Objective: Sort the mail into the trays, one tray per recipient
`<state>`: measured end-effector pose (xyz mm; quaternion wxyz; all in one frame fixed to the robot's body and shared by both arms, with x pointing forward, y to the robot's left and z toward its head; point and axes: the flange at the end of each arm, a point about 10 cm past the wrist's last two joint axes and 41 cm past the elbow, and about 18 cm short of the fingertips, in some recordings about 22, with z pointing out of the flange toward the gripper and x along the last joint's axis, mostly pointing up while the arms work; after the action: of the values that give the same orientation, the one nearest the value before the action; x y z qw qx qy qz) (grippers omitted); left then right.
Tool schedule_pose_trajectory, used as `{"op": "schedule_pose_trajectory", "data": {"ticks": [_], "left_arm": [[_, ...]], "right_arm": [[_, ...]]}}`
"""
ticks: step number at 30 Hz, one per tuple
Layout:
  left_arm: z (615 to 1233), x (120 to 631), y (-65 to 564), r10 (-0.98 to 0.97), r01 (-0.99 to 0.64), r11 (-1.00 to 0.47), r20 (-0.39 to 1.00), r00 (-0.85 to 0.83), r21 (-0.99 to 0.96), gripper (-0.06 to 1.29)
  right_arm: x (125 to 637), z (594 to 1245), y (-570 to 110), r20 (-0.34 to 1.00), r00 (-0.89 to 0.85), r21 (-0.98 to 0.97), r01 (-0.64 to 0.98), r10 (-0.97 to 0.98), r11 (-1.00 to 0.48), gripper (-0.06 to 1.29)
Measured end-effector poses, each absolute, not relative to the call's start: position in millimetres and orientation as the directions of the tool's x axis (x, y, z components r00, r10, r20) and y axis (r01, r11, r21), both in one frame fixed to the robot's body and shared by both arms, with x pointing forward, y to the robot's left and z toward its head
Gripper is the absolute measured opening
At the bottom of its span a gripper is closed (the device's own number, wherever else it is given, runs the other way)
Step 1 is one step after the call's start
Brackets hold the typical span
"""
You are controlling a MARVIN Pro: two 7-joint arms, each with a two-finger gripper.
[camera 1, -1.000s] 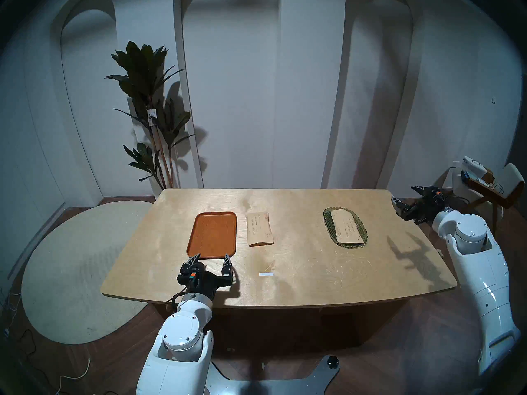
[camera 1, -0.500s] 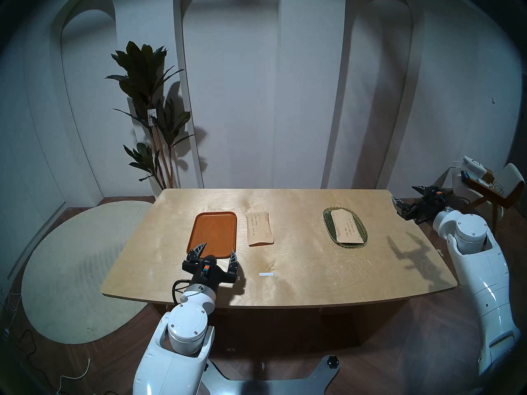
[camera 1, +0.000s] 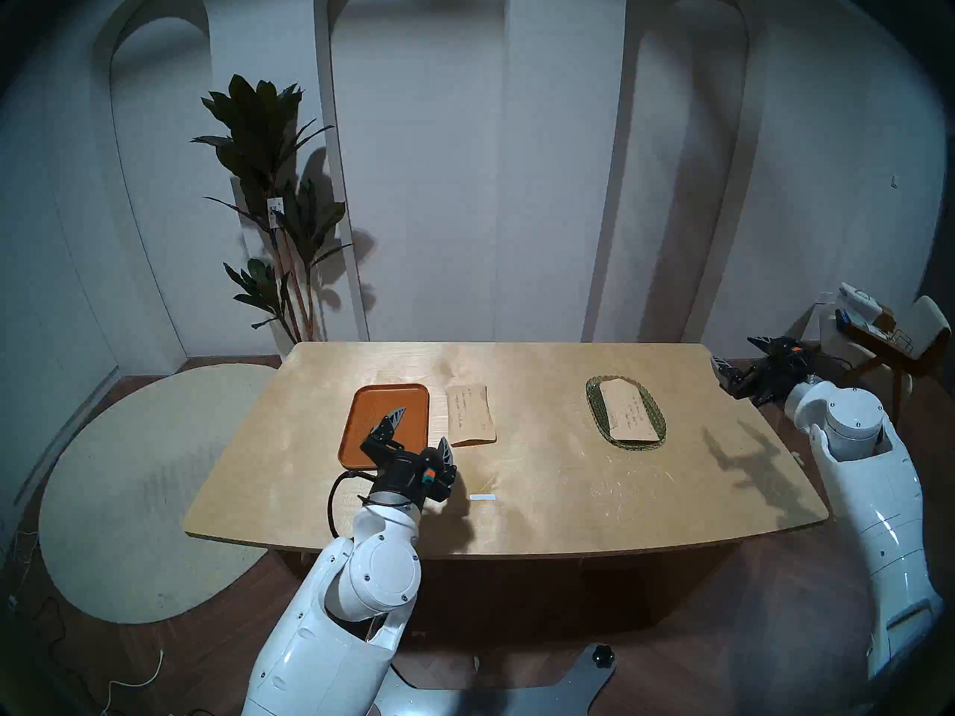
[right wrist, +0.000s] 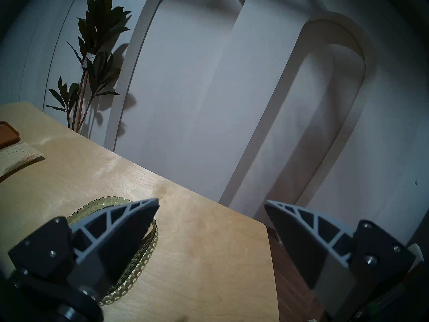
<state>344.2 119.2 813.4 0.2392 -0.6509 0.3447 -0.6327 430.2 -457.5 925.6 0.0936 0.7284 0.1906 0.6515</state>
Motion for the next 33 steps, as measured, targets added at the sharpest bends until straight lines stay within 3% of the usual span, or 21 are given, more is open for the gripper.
{"op": "schedule_pose_trajectory", "data": {"ticks": [15,33], "left_arm": [[801.6,353.7,79.8,-0.925,-0.246,-0.348,0.374,-0.066,-0.905,1.26],[834.9,391.6,56.7,-0.956,-0.312,-0.13,0.202,-0.213,-0.941,1.26]], "right_arm": [[430.2,925.8,-457.9,0.913,0.078,0.385,0.154,0.4,-0.91,1.22],[430.2,926.0,-458.1,0.913,0.078,0.385,0.153,0.399,-0.91,1.22]]}}
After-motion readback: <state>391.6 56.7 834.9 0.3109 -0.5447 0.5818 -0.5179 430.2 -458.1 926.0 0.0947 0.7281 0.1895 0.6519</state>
